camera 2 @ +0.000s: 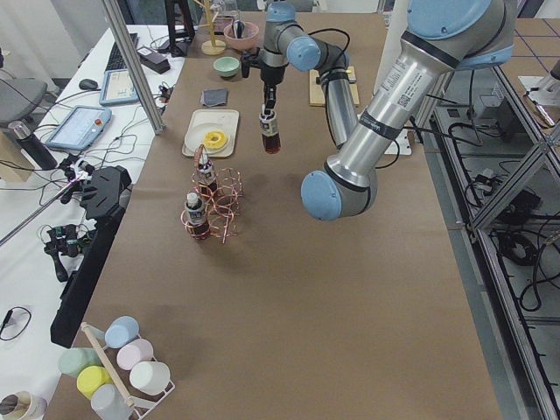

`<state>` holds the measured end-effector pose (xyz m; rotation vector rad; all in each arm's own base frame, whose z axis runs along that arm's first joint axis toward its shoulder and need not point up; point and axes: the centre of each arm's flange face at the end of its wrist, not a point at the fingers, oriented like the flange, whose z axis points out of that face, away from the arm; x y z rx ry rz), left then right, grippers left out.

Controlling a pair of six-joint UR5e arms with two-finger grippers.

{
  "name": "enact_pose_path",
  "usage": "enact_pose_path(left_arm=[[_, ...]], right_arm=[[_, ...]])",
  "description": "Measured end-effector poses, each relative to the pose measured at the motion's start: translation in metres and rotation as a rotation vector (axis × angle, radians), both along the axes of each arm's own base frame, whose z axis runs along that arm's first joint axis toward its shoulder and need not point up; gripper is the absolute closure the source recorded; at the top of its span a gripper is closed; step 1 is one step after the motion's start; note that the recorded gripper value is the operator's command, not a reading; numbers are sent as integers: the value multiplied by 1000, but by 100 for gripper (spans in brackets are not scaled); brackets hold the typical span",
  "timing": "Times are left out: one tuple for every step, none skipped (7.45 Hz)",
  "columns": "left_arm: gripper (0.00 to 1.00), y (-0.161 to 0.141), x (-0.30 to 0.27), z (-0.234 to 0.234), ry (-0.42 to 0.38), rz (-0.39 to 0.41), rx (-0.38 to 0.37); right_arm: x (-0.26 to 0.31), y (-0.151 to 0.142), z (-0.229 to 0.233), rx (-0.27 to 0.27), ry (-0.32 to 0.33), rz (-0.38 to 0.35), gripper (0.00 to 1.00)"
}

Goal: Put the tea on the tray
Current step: 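Lift the tea bottle out of the rack with the left gripper toward table center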

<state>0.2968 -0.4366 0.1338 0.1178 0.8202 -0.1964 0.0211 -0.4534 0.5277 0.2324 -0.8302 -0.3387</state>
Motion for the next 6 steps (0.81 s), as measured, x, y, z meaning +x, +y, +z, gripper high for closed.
enact_pose_path(left_arm=[[100, 23, 38, -21, 14, -3, -19], [100, 46, 72, -38, 26, -2, -38], [100, 63, 107, -54, 25, -1, -42], [100, 77, 133, -64, 18, 4, -42], [100, 90, 153, -71, 9, 8, -29], [100, 99, 174, -73, -10, 10, -14]], right_arm=[[-8, -9, -10, 16, -1, -10, 0], [-14, -15, -18, 30, -3, -20, 0], [-19, -20, -23, 39, -4, -26, 0], [-22, -22, -25, 37, -5, -27, 0], [-23, -23, -25, 24, -6, -18, 0], [-24, -23, -24, 11, -9, -10, 0]])
